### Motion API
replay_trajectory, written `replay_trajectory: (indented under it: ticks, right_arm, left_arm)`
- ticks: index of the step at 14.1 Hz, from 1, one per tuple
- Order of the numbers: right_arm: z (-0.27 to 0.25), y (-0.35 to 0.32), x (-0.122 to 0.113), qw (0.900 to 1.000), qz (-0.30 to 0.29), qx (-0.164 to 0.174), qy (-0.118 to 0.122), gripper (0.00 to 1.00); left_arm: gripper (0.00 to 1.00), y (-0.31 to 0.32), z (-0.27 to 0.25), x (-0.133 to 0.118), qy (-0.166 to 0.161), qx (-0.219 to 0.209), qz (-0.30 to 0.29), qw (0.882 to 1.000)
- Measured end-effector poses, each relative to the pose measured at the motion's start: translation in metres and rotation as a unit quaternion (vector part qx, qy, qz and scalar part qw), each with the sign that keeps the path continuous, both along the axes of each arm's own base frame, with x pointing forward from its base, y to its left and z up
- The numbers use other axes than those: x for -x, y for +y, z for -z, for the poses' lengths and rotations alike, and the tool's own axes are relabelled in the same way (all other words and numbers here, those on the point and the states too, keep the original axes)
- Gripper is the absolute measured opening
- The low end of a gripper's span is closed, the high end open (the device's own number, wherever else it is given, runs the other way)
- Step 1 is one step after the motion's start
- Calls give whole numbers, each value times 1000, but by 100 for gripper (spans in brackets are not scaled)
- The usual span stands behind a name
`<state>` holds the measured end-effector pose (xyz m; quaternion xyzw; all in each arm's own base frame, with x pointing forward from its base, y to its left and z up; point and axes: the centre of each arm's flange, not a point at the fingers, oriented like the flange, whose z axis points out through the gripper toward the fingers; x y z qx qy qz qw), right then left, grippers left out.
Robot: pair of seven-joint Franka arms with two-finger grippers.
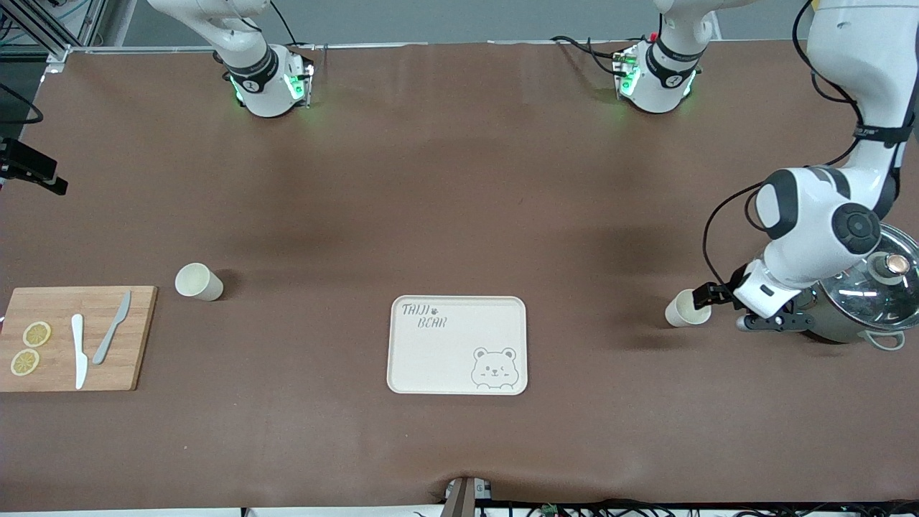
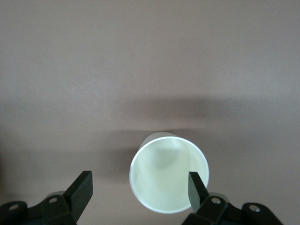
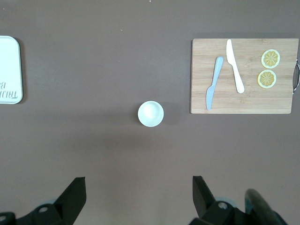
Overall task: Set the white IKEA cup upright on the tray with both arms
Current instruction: 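Close the left gripper on the white cup's rim, then carry the cup with the left gripper and lower it onto the tray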
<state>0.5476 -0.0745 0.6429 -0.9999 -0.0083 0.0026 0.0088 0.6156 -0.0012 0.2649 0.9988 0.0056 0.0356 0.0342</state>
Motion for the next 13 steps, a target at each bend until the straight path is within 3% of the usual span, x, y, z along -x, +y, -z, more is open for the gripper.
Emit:
replay_trajectory:
  ticks: [1, 2, 10, 13]
  right_arm:
    - [0, 0, 0, 1000, 0, 0, 0, 100]
    - [0, 0, 0, 1000, 0, 0, 0, 100]
    - [0, 0, 0, 1000, 0, 0, 0, 100]
    - [0, 0, 0, 1000, 0, 0, 0, 100]
  left_arm:
    - [89, 0, 9, 2, 5, 1, 0, 1000]
    - [83, -1, 16, 4, 9, 2, 0, 1000]
    - [3, -2, 30, 4, 16, 4, 0, 1000]
    - [3, -7, 21, -4, 5, 6, 4, 1000]
